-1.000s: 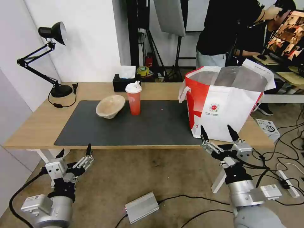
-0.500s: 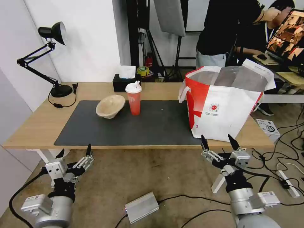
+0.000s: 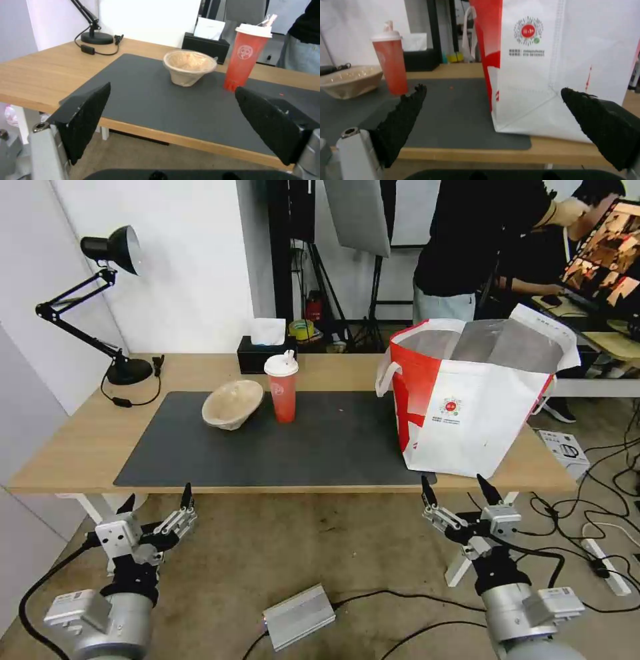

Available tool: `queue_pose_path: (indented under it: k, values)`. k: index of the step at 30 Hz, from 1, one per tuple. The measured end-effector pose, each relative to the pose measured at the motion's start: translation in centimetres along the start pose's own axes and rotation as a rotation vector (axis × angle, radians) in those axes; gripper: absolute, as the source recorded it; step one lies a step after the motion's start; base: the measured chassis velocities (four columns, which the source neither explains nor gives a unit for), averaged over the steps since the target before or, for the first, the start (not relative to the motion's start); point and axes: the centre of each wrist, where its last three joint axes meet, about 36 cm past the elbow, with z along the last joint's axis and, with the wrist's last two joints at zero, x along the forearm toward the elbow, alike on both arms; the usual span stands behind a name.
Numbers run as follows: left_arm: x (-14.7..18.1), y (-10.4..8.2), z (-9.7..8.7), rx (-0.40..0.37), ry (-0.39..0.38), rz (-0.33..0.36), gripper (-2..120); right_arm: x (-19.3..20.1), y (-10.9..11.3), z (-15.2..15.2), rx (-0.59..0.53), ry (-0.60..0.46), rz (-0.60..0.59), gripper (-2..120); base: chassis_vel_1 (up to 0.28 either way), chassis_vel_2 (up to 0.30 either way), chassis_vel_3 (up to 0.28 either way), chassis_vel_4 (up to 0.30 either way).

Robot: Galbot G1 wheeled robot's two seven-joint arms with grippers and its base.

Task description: Pick up the trash from the table and place it into the takeout bag.

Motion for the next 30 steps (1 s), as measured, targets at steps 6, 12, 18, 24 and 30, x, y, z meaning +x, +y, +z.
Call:
queue_pose_path:
  k: [6,12,18,24,30]
  values:
    - [-0.01,0.0,0.0,0.001,0.0,0.0,100,0.29,0.17,0.24,0.007,0.027,0.008,100,0.0,0.0,0.0,0.0]
    - [-0.01,0.03,-0.01,0.001,-0.001,-0.002,100,0.38,0.25,0.32,0.009,0.038,0.011,100,0.0,0.0,0.0,0.0]
    - [-0.01,0.07,-0.02,0.0,-0.001,-0.004,100,0.39,0.31,0.28,0.01,0.043,0.013,100,0.0,0.0,0.0,0.0]
    - [0.02,0.08,-0.03,0.0,-0.001,-0.005,100,0.35,0.31,0.3,0.014,0.04,0.013,100,0.0,0.0,0.0,0.0]
    - [0.04,0.08,-0.03,0.001,0.0,-0.007,100,0.18,0.29,0.14,0.021,0.028,0.009,100,0.0,0.0,0.0,0.0]
